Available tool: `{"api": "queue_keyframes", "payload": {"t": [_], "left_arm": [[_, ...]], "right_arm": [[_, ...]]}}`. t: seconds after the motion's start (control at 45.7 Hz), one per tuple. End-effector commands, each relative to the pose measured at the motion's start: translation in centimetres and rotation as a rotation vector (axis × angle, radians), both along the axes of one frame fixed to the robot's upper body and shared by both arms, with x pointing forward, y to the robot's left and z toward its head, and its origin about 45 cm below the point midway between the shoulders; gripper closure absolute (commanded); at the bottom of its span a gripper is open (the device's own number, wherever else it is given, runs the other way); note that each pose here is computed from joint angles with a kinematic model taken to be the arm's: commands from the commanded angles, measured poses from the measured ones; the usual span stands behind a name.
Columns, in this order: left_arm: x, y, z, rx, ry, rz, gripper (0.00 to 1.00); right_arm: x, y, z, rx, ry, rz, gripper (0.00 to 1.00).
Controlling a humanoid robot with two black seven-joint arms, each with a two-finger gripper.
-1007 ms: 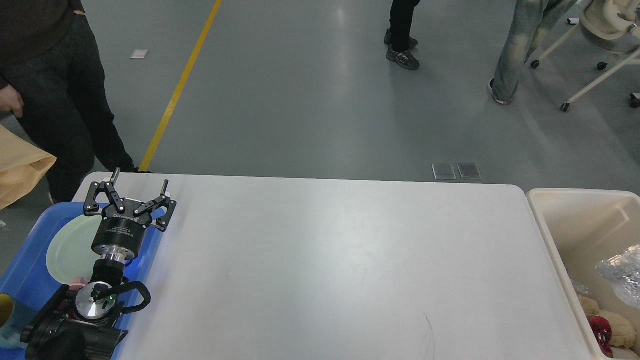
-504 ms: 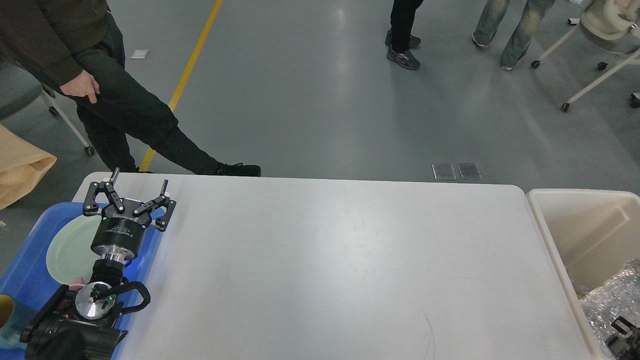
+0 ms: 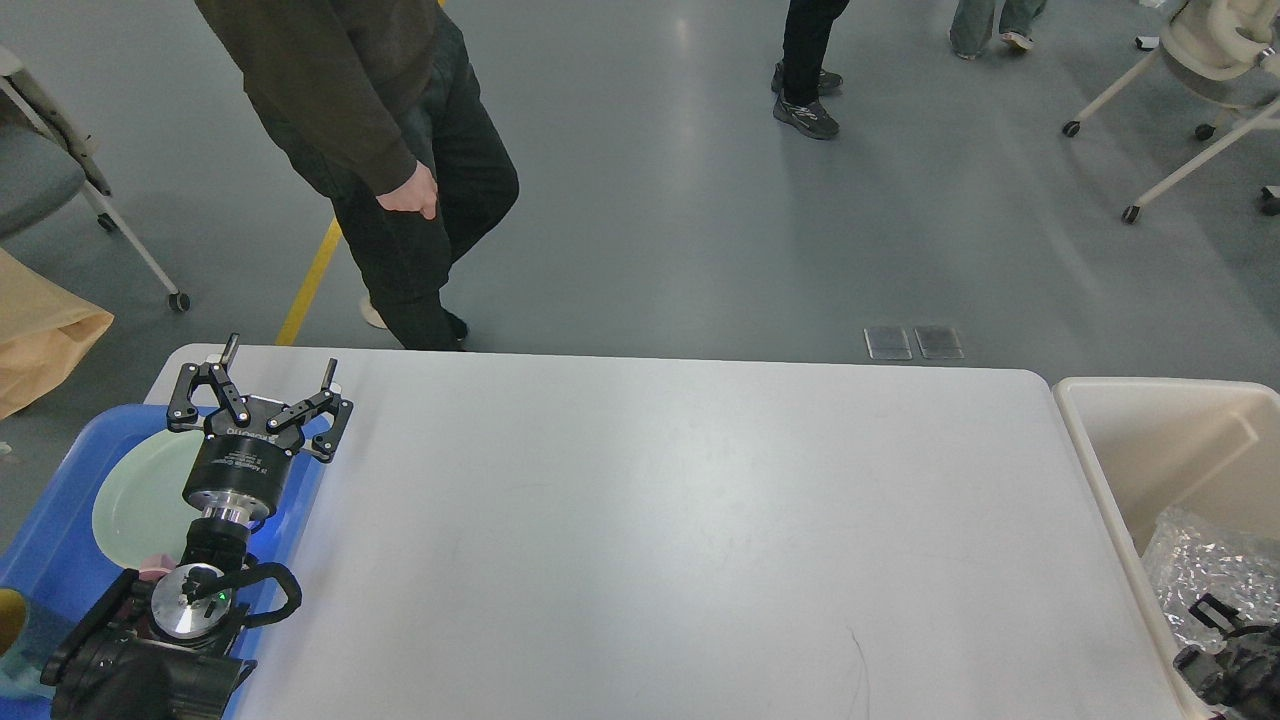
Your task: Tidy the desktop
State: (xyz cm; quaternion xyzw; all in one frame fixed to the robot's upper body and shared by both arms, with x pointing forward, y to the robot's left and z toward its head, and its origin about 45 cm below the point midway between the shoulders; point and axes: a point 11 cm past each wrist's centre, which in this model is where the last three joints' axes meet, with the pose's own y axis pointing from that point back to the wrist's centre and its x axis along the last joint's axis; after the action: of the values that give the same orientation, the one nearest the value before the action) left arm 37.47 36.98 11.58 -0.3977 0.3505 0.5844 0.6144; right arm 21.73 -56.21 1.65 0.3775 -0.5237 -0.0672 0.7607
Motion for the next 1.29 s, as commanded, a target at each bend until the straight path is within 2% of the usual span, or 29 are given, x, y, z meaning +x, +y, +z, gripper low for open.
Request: {"api": "queue_keyframes", "payload": {"t": [0.0,0.131,0.263,0.635,0.942,1.051,1.182,1.27], "left_arm": [[0.0,0.0,0.0,0.000,0.000,0.000,0.04],[0.0,0.0,0.0,0.000,0.000,0.000,0.04],[0.0,0.0,0.0,0.000,0.000,0.000,0.04],[0.0,0.0,0.0,0.000,0.000,0.000,0.04],[0.0,0.0,0.0,0.000,0.000,-0.001,0.04],[0.0,0.0,0.0,0.000,0.000,-0.001,0.04],[0.0,0.0,0.0,0.000,0.001,0.000,0.04],[0.0,0.0,0.0,0.000,0.000,-0.001,0.04]], "right_arm": [[0.7,-0.2,0.6,0.000,-0.018,-0.005,0.00],[2.0,0.3,1.0,0.025,-0.030,-0.004,0.00],[3.2,-1.1,3.5,0.065,-0.015,-0.026,0.00],[10.1,0.5,12.5,0.200,0.177,0.151,0.00],[13.1,3.7,15.9,0.347,0.299,0.224,0.00],[14.1,5.2,16.7,0.385,0.292,0.248,0.00],[15.9,9.6,16.2,0.457,0.271,0.316,0.00],[17.9,11.6,16.9,0.569,0.137,0.317,0.00]]}}
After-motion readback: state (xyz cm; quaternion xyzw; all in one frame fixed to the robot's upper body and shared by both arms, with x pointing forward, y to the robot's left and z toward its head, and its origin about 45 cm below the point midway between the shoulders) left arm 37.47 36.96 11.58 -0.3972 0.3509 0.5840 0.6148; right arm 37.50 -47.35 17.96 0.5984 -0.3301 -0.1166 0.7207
